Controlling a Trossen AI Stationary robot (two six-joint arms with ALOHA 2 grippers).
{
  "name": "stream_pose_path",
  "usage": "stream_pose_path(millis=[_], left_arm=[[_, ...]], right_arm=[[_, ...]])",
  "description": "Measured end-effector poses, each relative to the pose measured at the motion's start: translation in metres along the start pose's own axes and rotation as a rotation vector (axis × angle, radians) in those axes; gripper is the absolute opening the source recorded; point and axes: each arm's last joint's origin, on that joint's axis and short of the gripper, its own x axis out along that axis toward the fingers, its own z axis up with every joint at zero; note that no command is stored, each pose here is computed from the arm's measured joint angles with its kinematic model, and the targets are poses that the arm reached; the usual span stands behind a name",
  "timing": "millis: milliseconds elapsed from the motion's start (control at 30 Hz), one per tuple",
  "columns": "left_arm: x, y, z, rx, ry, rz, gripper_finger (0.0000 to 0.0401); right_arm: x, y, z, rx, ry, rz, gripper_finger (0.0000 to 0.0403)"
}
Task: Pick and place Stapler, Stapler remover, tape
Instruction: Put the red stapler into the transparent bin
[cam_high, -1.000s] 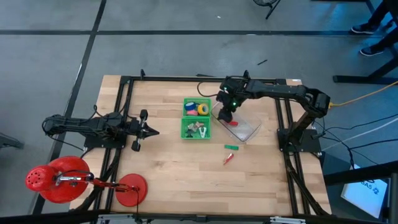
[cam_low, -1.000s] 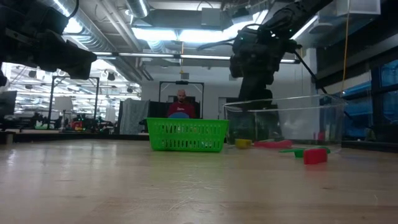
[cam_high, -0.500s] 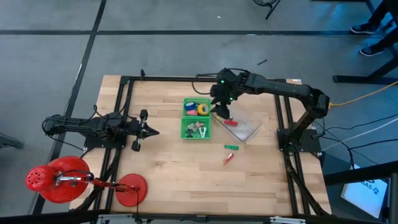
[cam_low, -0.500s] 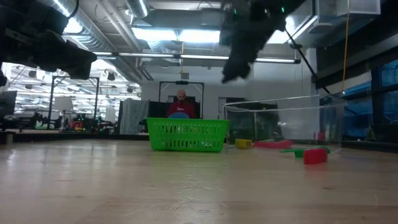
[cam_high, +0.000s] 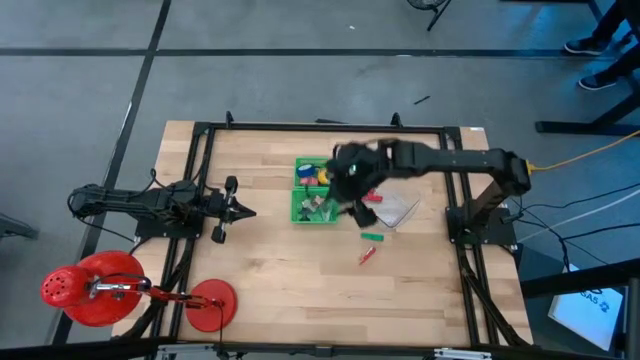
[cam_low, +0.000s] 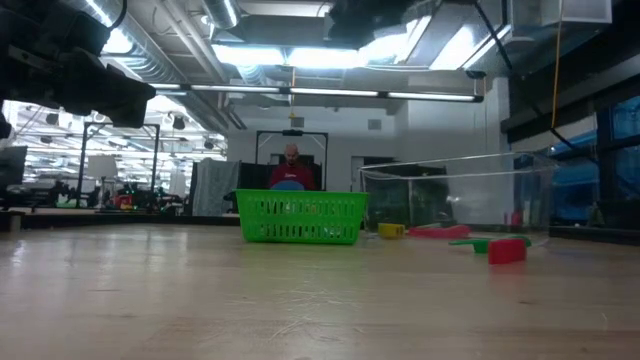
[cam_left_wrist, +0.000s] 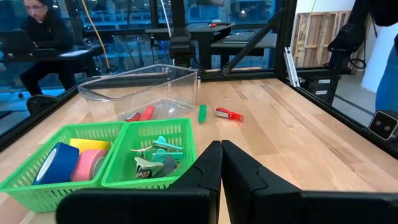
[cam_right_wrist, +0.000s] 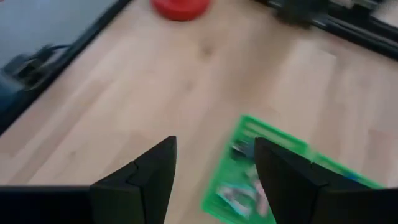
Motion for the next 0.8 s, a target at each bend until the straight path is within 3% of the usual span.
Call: stream_pose_path(millis=[167,367,500,700,800], left_arm=[[0.0,0.0,0.0,0.0,0.0,0.0,0.0008],[0.0,0.0,0.0,0.0,0.0,0.0,0.0004],[0.0,0.0,0.0,0.0,0.0,0.0,0.0005],[0.0,0.0,0.0,0.0,0.0,0.0,0.0008],[0.0,0.0,0.0,0.0,0.0,0.0,0.0006]], right_arm=[[0.012,0.042,0.013,-0.151,0.015,0.099,0.0218],[0.024,0.069,0.01,-0.194,0.065,0.174,0.0218],[0.041,0.079,-0.007,-0.194,0.128,0.216,0.0218],[0.073,0.099,-0.057,-0.186,0.293,0.3,0.0218],[0.085,0.106,-0.076,-0.246,0.349,0.255,0.0218]])
